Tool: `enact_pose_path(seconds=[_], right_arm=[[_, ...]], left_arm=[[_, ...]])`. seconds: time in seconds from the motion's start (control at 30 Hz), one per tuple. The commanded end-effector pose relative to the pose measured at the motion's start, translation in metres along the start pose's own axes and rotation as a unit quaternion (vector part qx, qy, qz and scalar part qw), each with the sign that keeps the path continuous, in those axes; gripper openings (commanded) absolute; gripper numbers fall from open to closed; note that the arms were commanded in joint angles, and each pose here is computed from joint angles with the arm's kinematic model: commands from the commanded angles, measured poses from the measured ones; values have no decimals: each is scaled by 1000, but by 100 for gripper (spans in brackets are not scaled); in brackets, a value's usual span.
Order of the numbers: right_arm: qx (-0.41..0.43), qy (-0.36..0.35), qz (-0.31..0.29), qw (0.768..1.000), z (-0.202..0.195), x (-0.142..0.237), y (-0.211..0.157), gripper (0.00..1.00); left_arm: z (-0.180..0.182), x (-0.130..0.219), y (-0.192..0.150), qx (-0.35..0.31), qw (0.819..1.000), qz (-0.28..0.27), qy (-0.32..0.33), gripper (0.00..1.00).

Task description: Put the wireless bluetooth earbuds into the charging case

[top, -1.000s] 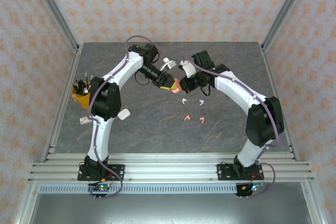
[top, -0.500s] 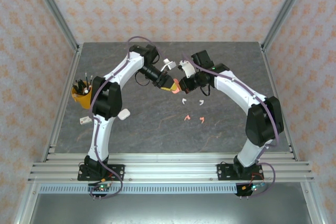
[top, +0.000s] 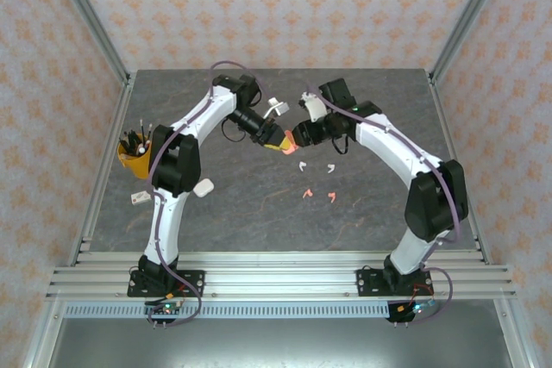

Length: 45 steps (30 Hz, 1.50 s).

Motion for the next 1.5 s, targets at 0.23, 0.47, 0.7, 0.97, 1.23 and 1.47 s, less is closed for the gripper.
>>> enact_pose_path(seconds=[0.23, 0.47, 0.7, 0.97, 1.23, 1.47], right_arm=[[-207, -73, -76, 973, -5, 48, -36, 55], [-323, -130, -80, 934, -15, 57, -82, 56], [-377, -160, -56, 911, -17, 53, -113, 59], [-383, -164, -53, 907, -11, 49, -129, 59], [-414, -168, -51, 893, -10, 47, -133, 59], [-434, -169, -32, 885, -10, 37, -137, 58]], left_arm=[[20, 22, 3, 14, 977, -105, 185, 0], [25, 48, -4, 0, 914, -238, 328, 0], [10, 46, -17, -72, 815, -353, 454, 0], [-16, 14, -29, -222, 751, -513, 351, 0], [-48, 17, -62, -303, 701, -584, 277, 0], [-67, 18, -78, -359, 687, -580, 252, 0]])
Point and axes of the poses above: each hand's point on the last joint's axis, 136 mm out from that joint toward the fingers, its own x axis back along the fingers, its own z axis along the line the jaws close on, y = z × x, the point moved 5 cm from there along x, back along the fingers, and after that the axes turned 6 degrees about x, right-handed, at the moved point
